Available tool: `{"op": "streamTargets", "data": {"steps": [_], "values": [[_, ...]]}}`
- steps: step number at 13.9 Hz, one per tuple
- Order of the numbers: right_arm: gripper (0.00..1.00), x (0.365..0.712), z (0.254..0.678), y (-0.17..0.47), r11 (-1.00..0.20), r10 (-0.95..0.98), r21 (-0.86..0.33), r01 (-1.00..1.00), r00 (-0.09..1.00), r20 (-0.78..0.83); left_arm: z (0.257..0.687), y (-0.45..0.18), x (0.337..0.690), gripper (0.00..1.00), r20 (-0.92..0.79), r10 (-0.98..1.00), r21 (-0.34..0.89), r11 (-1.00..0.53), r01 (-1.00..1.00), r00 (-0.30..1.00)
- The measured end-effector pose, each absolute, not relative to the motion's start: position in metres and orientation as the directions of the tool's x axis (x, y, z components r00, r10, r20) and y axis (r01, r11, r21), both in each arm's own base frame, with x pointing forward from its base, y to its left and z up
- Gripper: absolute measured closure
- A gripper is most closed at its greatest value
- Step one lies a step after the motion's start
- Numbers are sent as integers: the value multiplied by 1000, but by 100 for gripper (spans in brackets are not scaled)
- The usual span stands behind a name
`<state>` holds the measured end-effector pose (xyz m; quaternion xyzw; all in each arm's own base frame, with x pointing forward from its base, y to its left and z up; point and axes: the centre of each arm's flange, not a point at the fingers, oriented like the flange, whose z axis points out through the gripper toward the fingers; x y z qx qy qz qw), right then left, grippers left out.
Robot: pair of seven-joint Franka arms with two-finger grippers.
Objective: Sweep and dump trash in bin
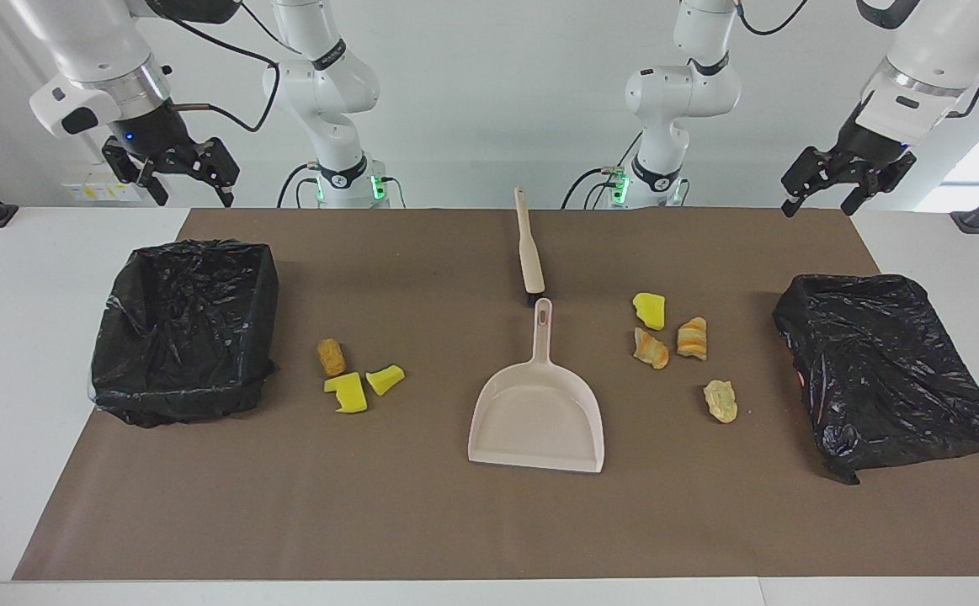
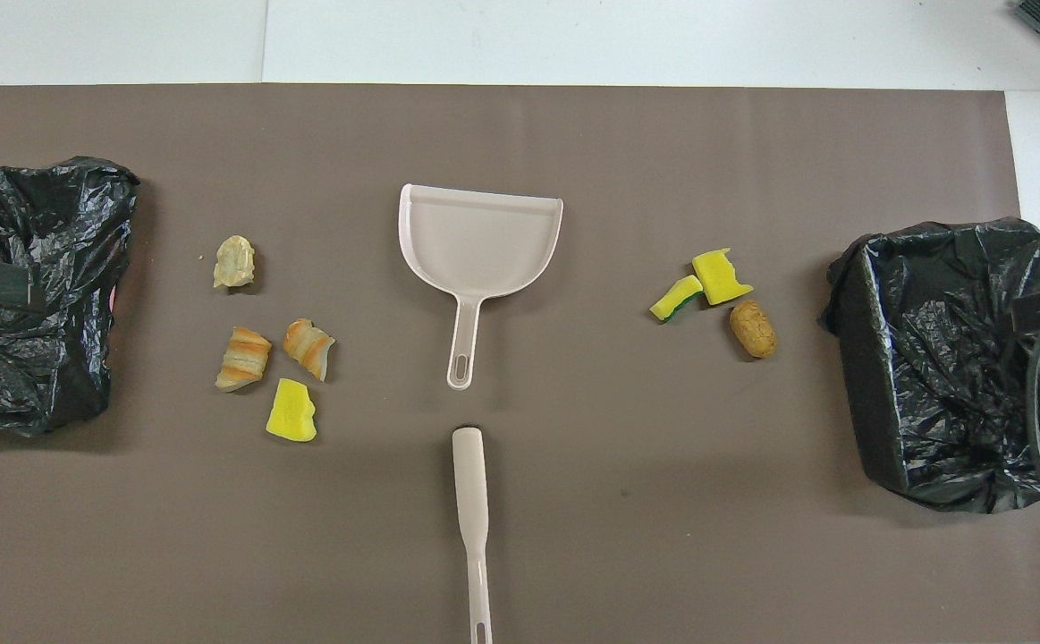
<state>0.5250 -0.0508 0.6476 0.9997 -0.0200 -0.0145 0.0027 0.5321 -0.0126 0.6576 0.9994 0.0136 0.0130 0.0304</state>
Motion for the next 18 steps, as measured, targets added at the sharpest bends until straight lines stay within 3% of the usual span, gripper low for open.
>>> {"op": "streamTargets", "data": {"steps": [18], "values": [[0, 516, 644, -50, -1000, -25, 4, -25, 998, -51, 657, -14, 532, 0, 24, 25, 61, -998, 24, 999]]}}
